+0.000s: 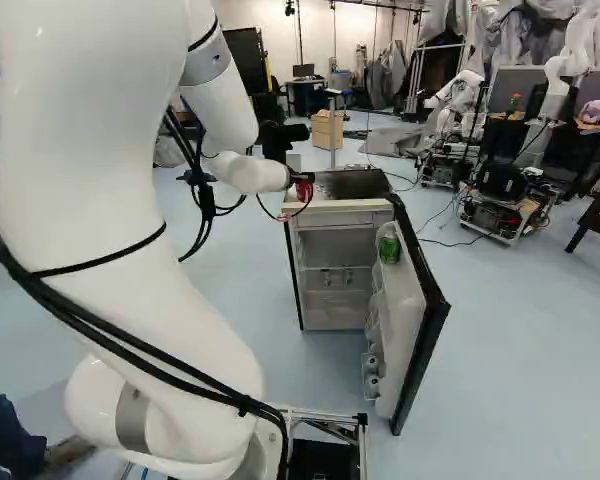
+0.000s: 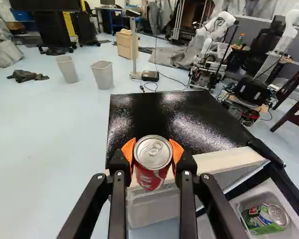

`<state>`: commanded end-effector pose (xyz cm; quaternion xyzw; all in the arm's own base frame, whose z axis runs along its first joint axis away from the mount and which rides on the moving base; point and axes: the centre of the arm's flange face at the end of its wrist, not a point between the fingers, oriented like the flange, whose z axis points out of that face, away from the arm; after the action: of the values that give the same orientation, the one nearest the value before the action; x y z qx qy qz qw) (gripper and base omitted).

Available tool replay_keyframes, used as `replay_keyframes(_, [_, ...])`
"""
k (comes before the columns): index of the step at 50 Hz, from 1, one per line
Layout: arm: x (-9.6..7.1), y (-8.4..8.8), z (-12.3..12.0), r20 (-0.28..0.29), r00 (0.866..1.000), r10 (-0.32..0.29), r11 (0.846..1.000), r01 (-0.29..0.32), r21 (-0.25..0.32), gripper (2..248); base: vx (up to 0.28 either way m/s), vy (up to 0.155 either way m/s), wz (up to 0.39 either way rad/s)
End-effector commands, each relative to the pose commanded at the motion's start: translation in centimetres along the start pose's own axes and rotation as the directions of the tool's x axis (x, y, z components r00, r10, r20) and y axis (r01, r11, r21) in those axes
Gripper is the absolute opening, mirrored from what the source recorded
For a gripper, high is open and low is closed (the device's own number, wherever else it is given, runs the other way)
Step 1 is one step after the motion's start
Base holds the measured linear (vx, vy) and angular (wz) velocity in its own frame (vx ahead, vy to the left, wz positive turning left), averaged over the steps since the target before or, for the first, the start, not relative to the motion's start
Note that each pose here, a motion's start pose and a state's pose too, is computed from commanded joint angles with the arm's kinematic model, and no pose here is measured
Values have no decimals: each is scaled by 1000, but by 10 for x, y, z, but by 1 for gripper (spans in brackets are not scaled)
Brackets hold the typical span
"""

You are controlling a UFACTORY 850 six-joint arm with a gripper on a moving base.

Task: Grab a drink from the fridge

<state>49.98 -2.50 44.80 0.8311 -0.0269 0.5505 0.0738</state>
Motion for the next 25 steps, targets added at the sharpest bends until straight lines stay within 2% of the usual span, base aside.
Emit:
replay_keyframes(11, [1, 3, 11, 26, 1000, -16, 1000, 16, 10, 98, 0, 0, 0])
replay_keyframes(25, [6, 8, 26, 28, 1000, -14, 1000, 14, 1, 98, 0, 0, 0])
